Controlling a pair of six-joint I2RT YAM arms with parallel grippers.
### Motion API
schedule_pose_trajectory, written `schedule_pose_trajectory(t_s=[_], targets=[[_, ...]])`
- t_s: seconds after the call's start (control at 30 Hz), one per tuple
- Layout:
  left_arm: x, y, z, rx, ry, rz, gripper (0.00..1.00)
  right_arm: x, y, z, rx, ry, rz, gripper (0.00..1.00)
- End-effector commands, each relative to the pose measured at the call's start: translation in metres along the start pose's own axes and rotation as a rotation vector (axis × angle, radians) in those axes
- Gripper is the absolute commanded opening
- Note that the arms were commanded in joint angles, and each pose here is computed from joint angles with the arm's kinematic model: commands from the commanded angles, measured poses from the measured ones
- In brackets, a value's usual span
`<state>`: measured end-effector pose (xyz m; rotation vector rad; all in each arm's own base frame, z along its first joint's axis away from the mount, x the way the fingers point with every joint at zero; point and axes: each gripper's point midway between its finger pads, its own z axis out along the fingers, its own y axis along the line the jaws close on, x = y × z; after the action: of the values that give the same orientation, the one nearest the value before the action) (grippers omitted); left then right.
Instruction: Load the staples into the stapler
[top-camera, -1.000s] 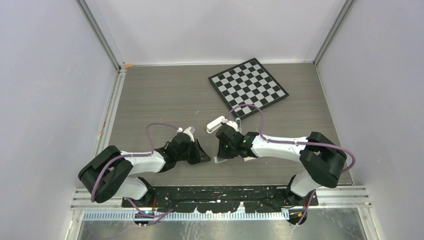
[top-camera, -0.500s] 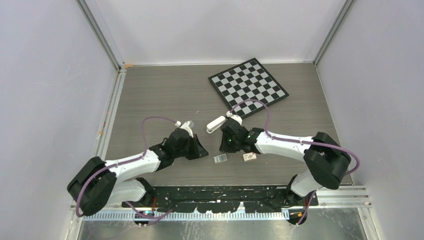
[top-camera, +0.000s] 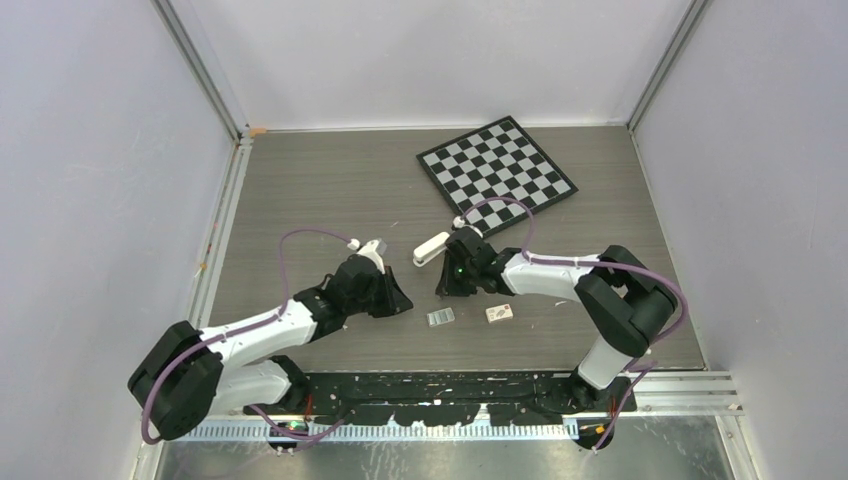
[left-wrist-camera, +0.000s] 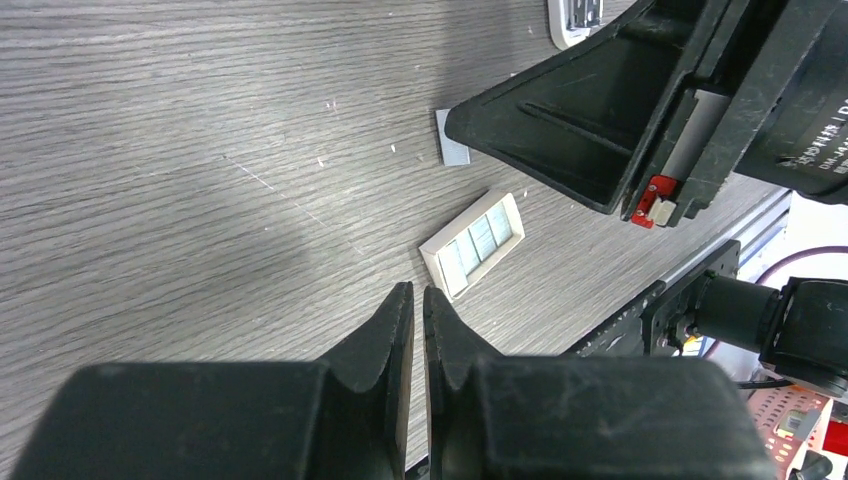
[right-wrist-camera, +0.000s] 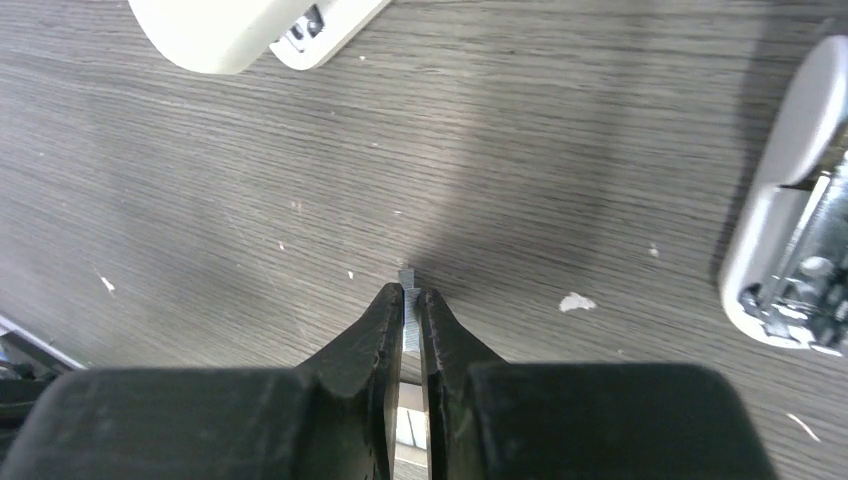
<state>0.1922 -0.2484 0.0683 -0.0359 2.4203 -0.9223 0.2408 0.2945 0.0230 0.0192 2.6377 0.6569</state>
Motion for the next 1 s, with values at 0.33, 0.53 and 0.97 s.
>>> schedule_pose_trajectory(t_s=[0.33, 0.53, 0.97], targets=[[-0.010, -0.010, 0.004, 0.008, -0.007, 0.035, 0.11, -0.017, -0.006, -0.005, -0.071, -0.034, 0.025, 0.25], [-0.011, -0.010, 0.002, 0.011, -0.019, 0.047, 0.14, -0.025, -0.014, -0.019, -0.009, -0.044, 0.007, 0.32], [-0.036, 0.004, -0.034, -0.062, -0.185, 0.094, 0.48, -0.045, 0.002, -0.038, 0.140, -0.089, -0.152, 0.33]])
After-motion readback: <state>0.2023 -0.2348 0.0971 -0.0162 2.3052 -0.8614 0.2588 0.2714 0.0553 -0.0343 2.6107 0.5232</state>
